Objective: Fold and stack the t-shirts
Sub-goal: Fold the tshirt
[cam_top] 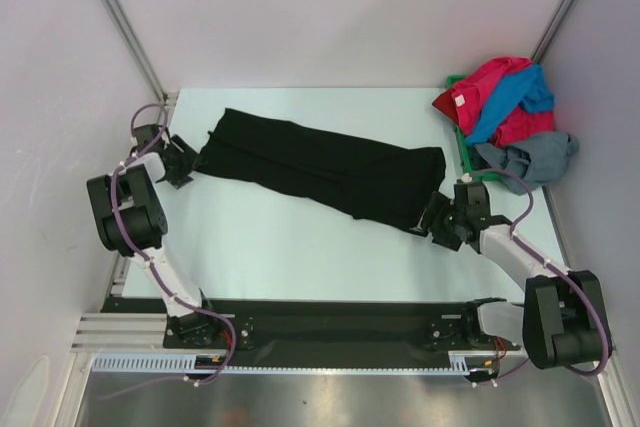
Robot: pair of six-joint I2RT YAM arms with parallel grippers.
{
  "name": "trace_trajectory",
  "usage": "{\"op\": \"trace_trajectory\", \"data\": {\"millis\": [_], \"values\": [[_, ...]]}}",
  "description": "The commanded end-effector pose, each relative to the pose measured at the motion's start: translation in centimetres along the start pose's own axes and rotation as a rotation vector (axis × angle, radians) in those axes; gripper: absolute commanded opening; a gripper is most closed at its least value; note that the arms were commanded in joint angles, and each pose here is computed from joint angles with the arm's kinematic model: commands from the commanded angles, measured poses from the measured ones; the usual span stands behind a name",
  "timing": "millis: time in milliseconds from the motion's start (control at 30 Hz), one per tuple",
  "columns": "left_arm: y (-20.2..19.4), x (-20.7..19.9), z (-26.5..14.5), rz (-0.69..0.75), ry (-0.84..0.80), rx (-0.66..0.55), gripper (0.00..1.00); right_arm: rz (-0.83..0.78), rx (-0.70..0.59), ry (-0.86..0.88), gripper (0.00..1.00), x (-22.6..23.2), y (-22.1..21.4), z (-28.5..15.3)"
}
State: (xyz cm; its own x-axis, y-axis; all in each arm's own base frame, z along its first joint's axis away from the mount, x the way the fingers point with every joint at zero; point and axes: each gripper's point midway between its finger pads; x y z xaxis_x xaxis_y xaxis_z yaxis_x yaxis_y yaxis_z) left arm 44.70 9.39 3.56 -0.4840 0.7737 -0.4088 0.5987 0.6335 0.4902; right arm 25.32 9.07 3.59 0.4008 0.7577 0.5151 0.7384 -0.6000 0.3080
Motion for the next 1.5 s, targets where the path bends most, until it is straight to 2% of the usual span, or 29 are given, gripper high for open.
{"op": "trace_trajectory", "data": {"millis": [0,200,300,333,400,533,600,633,700,767,800,1000,1033,1100,1133,1167,1200,1233,1267,1300,1400,1467], "values": [[1.2,-0.1,0.7,-0.002,-0.007,-0.017,0.69,-0.017,-0.025,0.053,0.75,1.7,1.3,0.5],[0.7,1.0,1.7,0.008,0.041,0.018,0.61,0.008,-0.025,0.070,0.66,2.1,1.4,1.3],[0.7,1.3,2.3,0.017,0.053,0.031,0.49,0.007,-0.021,0.070,0.60,2.1,1.4,1.5],[1.0,1.2,2.3,0.023,0.052,0.026,0.41,0.002,-0.023,0.070,0.59,2.3,1.6,1.6],[1.1,1.4,2.7,0.029,0.062,0.030,0.35,-0.001,-0.020,0.067,0.53,2.3,1.7,1.6],[2.4,1.1,2.9,0.060,0.058,0.013,0.26,-0.009,-0.022,0.067,0.49,2.4,1.8,1.6],[2.7,0.9,2.9,0.073,0.054,0.011,0.16,-0.014,-0.020,0.064,0.46,2.4,1.9,1.7],[2.9,1.0,2.8,0.078,0.061,0.011,0.01,-0.014,-0.018,0.062,0.44,2.4,1.8,1.8],[2.6,1.4,2.7,0.080,0.083,0.014,0.00,-0.016,-0.017,0.052,0.33,2.1,1.8,2.0],[2.3,2.0,2.0,0.075,0.118,0.007,0.00,-0.015,-0.014,0.036,0.18,1.9,1.7,2.1],[2.3,2.3,1.5,0.070,0.134,0.000,0.00,-0.011,-0.006,0.025,0.00,1.6,1.5,2.0],[1.7,3.7,-0.9,0.049,0.187,-0.015,0.00,-0.004,0.016,-0.001,0.00,1.6,0.1,0.5],[1.3,4.1,-1.1,0.047,0.198,-0.002,0.10,-0.010,0.009,0.012,0.00,2.0,0.1,0.1],[1.8,4.6,-2.0,0.039,0.211,-0.015,0.32,-0.017,0.022,0.002,0.25,2.0,-0.3,-0.5],[1.9,4.8,-2.4,0.041,0.219,-0.024,0.48,-0.026,0.016,-0.008,0.35,2.0,-0.1,-0.9],[2.4,4.9,-2.9,0.042,0.227,-0.040,0.56,-0.060,-0.026,-0.013,0.48,2.3,1.0,-1.5],[3.1,4.5,-3.7,0.052,0.225,-0.068,0.59,-0.069,-0.034,-0.032,0.52,2.0,1.3,-2.0],[3.6,4.1,-4.1,0.071,0.211,-0.082,0.61,-0.099,-0.076,-0.039,0.57,2.2,2.5,-2.7],[4.1,3.7,-4.6,0.075,0.202,-0.095,0.61,-0.109,-0.080,-0.047,0.65,2.1,2.7,-3.1],[4.6,3.2,-4.8,0.075,0.184,-0.113,0.61,-0.106,-0.096,-0.051,0.68,1.9,3.4,-3.4],[5.4,-0.2,-4.7,0.070,0.018,-0.124,0.61,-0.128,-0.132,0.005,0.70,3.2,5.3,-3.8],[5.3,-2.4,-3.7,0.073,-0.077,-0.097,0.59,-0.131,-0.138,0.031,0.66,4.0,6.5,-3.2]]}}
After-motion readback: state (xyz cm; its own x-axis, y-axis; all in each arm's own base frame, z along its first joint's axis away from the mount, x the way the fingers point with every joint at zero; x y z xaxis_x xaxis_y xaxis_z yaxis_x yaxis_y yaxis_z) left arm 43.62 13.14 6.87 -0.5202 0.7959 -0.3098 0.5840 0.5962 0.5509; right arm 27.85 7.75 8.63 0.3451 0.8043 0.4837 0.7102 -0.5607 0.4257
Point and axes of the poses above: each gripper's point midway between its finger pads, its own z axis out along the fingers, its own x axis along the line the jaws close on, y = z × x, and after that the axes turned 8 degrees about z, right-handed
